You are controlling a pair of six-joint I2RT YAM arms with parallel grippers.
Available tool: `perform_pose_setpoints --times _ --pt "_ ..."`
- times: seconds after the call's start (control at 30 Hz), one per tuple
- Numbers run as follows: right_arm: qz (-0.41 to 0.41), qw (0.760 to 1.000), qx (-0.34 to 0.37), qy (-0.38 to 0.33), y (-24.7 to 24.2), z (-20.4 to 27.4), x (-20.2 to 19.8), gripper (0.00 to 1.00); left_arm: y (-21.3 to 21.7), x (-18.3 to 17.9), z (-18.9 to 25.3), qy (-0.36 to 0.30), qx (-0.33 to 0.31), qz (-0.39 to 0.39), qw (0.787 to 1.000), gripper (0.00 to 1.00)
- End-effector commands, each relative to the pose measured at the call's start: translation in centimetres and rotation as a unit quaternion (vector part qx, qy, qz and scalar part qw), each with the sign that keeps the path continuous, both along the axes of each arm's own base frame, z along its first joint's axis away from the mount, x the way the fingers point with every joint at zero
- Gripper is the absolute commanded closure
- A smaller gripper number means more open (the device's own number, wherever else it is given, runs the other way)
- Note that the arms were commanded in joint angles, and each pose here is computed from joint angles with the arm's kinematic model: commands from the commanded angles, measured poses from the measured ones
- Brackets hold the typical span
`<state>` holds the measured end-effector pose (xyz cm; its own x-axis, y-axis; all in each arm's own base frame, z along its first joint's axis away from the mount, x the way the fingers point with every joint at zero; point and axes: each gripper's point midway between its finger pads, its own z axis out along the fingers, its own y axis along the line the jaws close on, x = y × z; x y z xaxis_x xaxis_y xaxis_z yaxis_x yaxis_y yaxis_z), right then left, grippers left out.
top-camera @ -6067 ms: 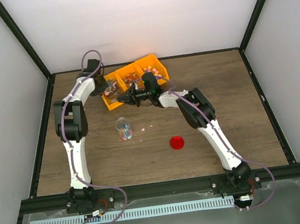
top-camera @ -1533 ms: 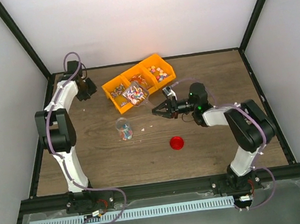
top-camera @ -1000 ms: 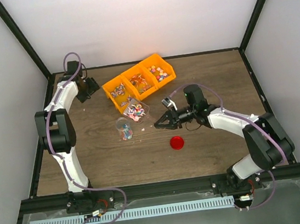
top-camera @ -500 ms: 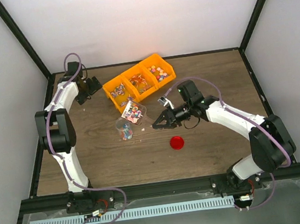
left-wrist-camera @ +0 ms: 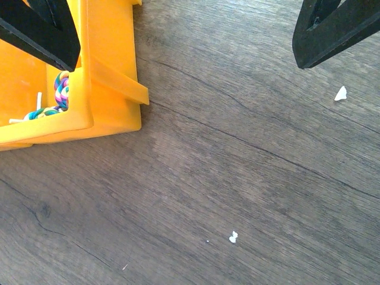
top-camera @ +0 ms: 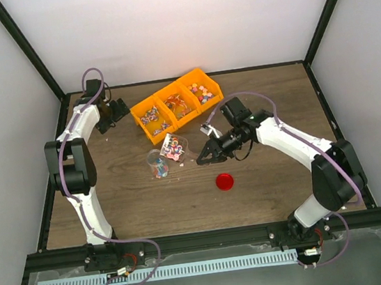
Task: Pack the candies
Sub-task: Place the fake candies in the packing bottle.
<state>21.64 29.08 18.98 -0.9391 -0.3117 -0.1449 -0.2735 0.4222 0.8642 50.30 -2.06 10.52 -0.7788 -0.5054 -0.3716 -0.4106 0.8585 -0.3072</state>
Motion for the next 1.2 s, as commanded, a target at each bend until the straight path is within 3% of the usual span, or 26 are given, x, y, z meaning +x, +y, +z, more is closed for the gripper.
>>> perform_pose_setpoints --times 0.0,0.33,1.17 --pt "0.016 1.000 -0.001 -0.024 0.3 1.9 0.0 0.99 0.2 0.3 1.3 -0.021 0.004 -0.005 1.000 0.00" --pt "0.023 0.998 -0.057 -0.025 -0.2 1.3 0.0 0.99 0.1 0.4 1.0 -0.021 0.003 -0.012 1.000 0.00" --pt "0.020 0.993 -0.114 -0.036 0.6 3.9 1.1 0.99 -0.1 0.9 0.6 -0.020 -0.008 -0.020 1.000 0.00"
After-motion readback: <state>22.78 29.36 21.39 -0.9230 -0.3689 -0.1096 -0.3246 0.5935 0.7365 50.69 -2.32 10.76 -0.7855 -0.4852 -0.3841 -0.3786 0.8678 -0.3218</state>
